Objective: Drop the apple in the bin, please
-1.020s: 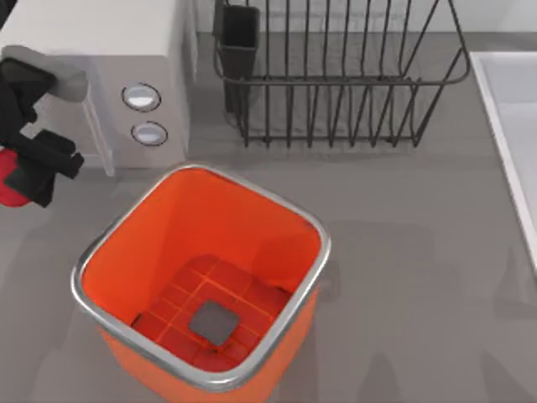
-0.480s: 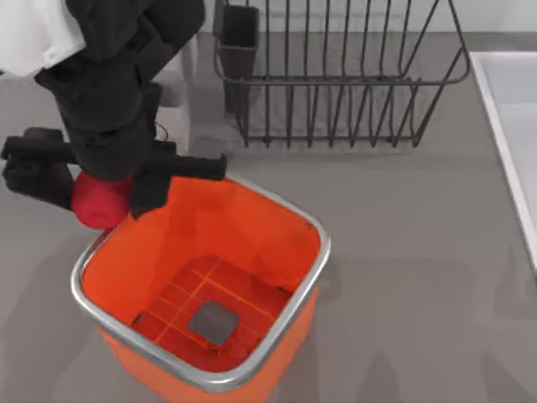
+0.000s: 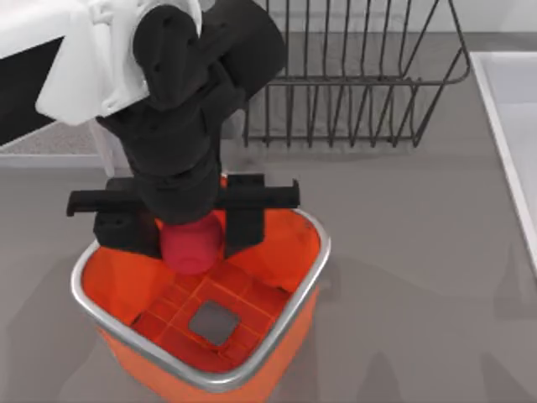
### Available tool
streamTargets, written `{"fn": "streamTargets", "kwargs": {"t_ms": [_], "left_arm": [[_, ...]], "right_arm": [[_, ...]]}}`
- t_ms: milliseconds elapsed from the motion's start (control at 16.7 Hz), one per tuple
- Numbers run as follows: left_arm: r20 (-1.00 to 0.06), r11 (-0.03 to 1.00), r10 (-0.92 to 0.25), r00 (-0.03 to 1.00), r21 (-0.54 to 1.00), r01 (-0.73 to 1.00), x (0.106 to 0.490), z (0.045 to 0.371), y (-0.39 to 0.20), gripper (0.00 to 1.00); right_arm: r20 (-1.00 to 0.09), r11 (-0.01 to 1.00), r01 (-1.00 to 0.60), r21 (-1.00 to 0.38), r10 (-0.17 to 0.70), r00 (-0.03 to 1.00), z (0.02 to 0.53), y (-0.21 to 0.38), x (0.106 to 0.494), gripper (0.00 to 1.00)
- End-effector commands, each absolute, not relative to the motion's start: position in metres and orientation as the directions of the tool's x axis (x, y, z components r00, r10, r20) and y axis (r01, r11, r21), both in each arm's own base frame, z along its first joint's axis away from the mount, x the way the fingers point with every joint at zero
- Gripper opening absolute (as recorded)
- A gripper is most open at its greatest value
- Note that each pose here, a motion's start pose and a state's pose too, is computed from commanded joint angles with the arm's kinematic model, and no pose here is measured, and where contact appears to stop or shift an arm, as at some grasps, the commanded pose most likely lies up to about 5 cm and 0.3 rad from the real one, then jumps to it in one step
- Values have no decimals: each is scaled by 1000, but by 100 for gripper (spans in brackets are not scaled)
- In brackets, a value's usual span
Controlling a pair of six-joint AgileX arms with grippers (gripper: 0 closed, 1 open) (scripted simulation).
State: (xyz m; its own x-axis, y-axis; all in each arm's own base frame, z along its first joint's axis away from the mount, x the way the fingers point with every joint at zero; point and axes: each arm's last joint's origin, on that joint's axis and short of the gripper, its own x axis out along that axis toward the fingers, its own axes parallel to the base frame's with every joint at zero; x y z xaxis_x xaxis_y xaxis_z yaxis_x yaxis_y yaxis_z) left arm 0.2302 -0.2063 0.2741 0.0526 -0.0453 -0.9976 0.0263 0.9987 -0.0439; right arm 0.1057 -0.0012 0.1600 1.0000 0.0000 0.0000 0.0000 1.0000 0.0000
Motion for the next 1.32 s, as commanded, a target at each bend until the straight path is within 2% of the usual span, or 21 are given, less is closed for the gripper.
{"fn": "streamTargets", "kwargs": {"t_ms": [240, 660, 900, 1320], "left_arm": [[-997, 999, -37, 63, -36, 25, 233, 271, -204, 0], [-997, 999, -48, 57, -46, 26, 234, 209, -208, 0], [-998, 999, -45, 53, -44, 26, 233, 204, -208, 0], [-998, 999, -45, 53, -44, 26, 233, 204, -208, 53]], "right_arm": [[0, 1000, 0, 0, 0, 1000, 160, -1, 106, 100], [0, 1000, 0, 0, 0, 1000, 160, -1, 106, 100], [0, 1000, 0, 0, 0, 1000, 160, -1, 106, 100], [0, 1000, 0, 0, 0, 1000, 160, -1, 106, 100]]}}
